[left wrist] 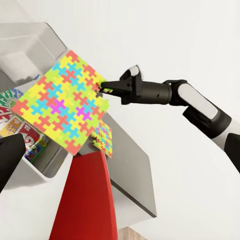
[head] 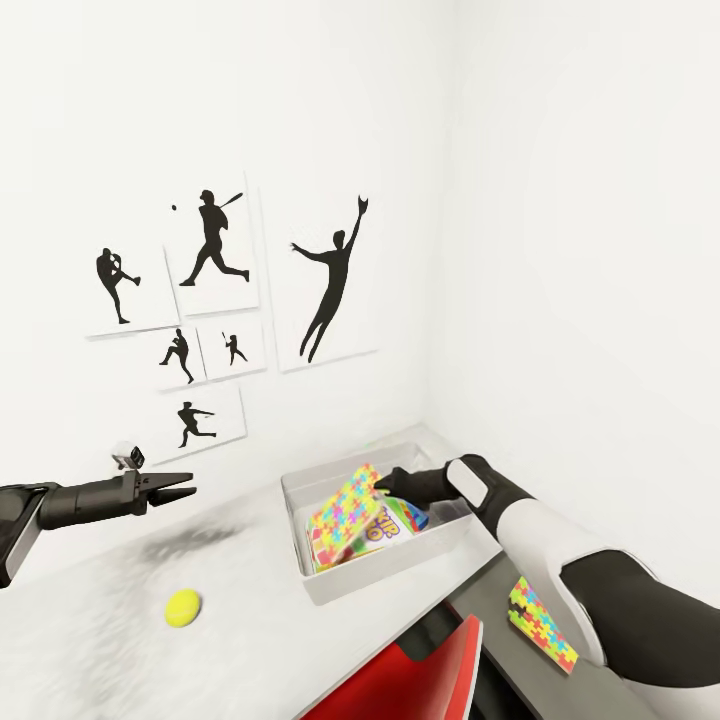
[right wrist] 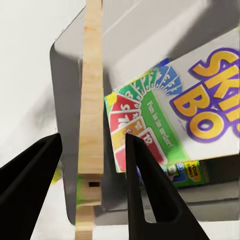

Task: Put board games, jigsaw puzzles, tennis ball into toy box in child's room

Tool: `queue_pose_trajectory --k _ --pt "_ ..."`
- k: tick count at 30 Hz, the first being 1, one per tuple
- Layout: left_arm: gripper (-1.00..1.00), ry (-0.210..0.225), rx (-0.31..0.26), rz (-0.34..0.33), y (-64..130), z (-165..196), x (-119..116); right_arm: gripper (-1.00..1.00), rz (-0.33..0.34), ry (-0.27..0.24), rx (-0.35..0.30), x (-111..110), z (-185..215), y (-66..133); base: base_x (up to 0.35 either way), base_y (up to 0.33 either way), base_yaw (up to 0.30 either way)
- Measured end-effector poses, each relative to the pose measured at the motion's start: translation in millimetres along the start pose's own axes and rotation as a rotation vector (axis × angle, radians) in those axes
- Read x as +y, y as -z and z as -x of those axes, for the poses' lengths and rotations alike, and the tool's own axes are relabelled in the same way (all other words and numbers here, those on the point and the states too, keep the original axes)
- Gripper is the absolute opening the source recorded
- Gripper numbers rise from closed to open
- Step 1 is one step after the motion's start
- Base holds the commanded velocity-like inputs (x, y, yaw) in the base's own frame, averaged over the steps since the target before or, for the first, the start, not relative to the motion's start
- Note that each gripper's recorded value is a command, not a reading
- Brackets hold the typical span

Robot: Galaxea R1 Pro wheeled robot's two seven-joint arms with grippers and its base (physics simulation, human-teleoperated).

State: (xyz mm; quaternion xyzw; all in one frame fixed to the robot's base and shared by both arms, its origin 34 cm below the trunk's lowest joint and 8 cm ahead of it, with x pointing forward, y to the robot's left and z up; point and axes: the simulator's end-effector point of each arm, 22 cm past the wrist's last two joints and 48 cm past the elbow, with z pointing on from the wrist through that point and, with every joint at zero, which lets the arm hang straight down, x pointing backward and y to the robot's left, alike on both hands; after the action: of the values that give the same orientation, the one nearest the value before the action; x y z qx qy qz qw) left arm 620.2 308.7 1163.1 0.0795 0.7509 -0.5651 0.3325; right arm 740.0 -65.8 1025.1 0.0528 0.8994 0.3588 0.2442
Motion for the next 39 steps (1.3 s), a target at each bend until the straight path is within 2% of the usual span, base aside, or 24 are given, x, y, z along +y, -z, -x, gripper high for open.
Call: queue_pose_trajectory --k 29,30,39 --pt "1.0 0.0 -0.001 0.001 0.6 0.2 0.1 -1.0 0.014 0.025 -0.048 5.9 9.0 -2.1 0.0 0.0 0.0" --pt "1.0 0.0 0.0 0.001 0.5 0.1 0.1 1.0 0.014 0.025 -0.048 6.0 9.1 -2.0 0.0 0.0 0.0" --pt "1.0 0.0 0.001 0.0 0.0 -0.1 0.1 1.0 0.014 0.025 -0.049 6.0 9.3 -1.9 0.0 0.0 0.0"
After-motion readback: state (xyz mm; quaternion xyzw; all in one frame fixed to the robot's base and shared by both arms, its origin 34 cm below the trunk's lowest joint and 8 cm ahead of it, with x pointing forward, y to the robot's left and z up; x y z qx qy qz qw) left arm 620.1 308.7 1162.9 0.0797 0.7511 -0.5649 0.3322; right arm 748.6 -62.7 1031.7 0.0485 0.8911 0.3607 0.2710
